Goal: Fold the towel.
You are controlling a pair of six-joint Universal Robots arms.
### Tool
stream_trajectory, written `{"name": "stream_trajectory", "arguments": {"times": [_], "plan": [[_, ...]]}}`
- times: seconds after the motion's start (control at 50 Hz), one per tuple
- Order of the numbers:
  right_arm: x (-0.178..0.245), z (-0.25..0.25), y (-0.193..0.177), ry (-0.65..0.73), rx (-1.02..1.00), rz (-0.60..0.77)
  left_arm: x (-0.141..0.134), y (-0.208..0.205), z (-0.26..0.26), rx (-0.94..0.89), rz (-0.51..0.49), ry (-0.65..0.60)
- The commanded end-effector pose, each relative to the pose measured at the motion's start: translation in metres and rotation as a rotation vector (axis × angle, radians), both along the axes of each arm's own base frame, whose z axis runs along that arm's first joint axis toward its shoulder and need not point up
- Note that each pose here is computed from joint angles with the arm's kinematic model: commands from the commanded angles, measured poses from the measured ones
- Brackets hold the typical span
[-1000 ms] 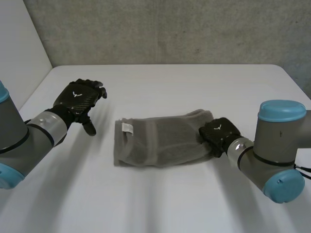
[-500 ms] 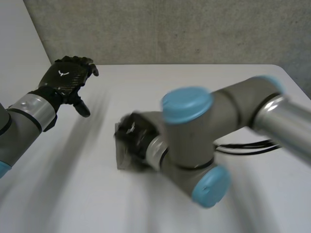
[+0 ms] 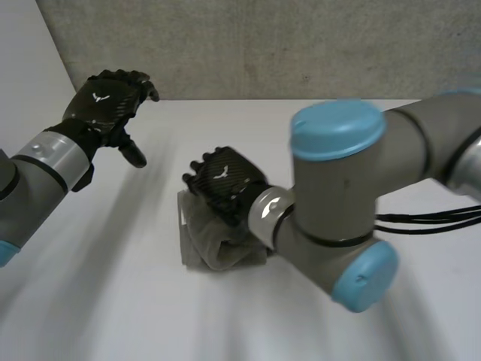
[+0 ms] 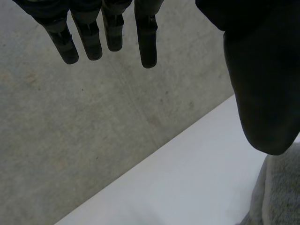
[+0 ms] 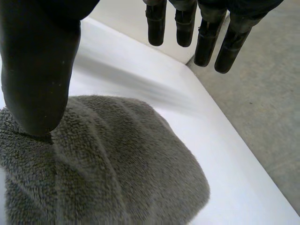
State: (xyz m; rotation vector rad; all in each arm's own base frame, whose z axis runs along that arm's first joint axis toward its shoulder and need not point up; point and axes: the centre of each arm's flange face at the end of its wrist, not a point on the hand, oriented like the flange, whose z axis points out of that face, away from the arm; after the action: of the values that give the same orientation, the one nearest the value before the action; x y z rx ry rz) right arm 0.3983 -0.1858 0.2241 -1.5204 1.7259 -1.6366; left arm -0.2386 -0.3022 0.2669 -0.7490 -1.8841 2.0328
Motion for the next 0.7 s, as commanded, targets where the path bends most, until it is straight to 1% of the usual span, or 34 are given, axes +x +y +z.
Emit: {"name": "stream_trajectory", "arguments": {"times": [0.02,0.04,0.06,0.08,0.1,0.14,0.16,0.2,0.22,0.26,0.32,0.36,0.38,0.42,0.48,0.52,0.54,0.58,0.7], "plan": [[-0.027,0.008,-0.023,-0.038,0.054,-0.086,-0.025,0.01,0.0,0.026,-0.074,0.05],[-0.034,0.009,-0.034,-0.055,0.074,-0.125,-0.034,0.013,-0.004,0.047,-0.099,0.061],[-0.034,0.009,-0.034,-0.055,0.074,-0.126,-0.034,0.013,-0.004,0.047,-0.099,0.061],[-0.04,0.008,-0.045,-0.073,0.099,-0.167,-0.042,0.016,-0.01,0.075,-0.121,0.073],[-0.04,0.008,-0.045,-0.074,0.099,-0.167,-0.042,0.017,-0.01,0.075,-0.122,0.073],[-0.05,0.004,-0.063,-0.117,0.167,-0.233,-0.051,0.023,-0.025,0.148,-0.146,0.098],[-0.05,0.004,-0.064,-0.117,0.167,-0.233,-0.051,0.023,-0.025,0.149,-0.146,0.099],[-0.055,-0.007,-0.075,-0.148,0.242,-0.281,-0.059,0.028,-0.045,0.234,-0.163,0.112],[-0.055,-0.007,-0.076,-0.148,0.243,-0.281,-0.059,0.028,-0.046,0.235,-0.163,0.112],[-0.058,-0.013,-0.086,-0.179,0.29,-0.321,-0.069,0.038,-0.065,0.308,-0.182,0.108],[-0.056,-0.017,-0.089,-0.185,0.306,-0.329,-0.071,0.042,-0.076,0.343,-0.173,0.097],[-0.054,-0.027,-0.092,-0.184,0.334,-0.337,-0.071,0.045,-0.096,0.395,-0.121,0.066],[-0.054,-0.027,-0.092,-0.184,0.334,-0.338,-0.071,0.045,-0.096,0.396,-0.121,0.066],[-0.052,-0.037,-0.095,-0.179,0.356,-0.343,-0.07,0.045,-0.111,0.425,-0.072,0.038],[-0.05,-0.042,-0.094,-0.178,0.372,-0.342,-0.071,0.046,-0.117,0.433,-0.054,0.025],[-0.045,-0.057,-0.096,-0.182,0.416,-0.35,-0.068,0.043,-0.126,0.442,-0.009,0.01],[-0.045,-0.057,-0.096,-0.182,0.416,-0.35,-0.068,0.043,-0.126,0.442,-0.009,0.01],[-0.041,-0.07,-0.096,-0.188,0.465,-0.362,-0.064,0.04,-0.131,0.443,0.042,-0.002],[-0.033,-0.086,-0.093,-0.191,0.511,-0.361,-0.058,0.041,-0.136,0.444,0.099,-0.017]]}}
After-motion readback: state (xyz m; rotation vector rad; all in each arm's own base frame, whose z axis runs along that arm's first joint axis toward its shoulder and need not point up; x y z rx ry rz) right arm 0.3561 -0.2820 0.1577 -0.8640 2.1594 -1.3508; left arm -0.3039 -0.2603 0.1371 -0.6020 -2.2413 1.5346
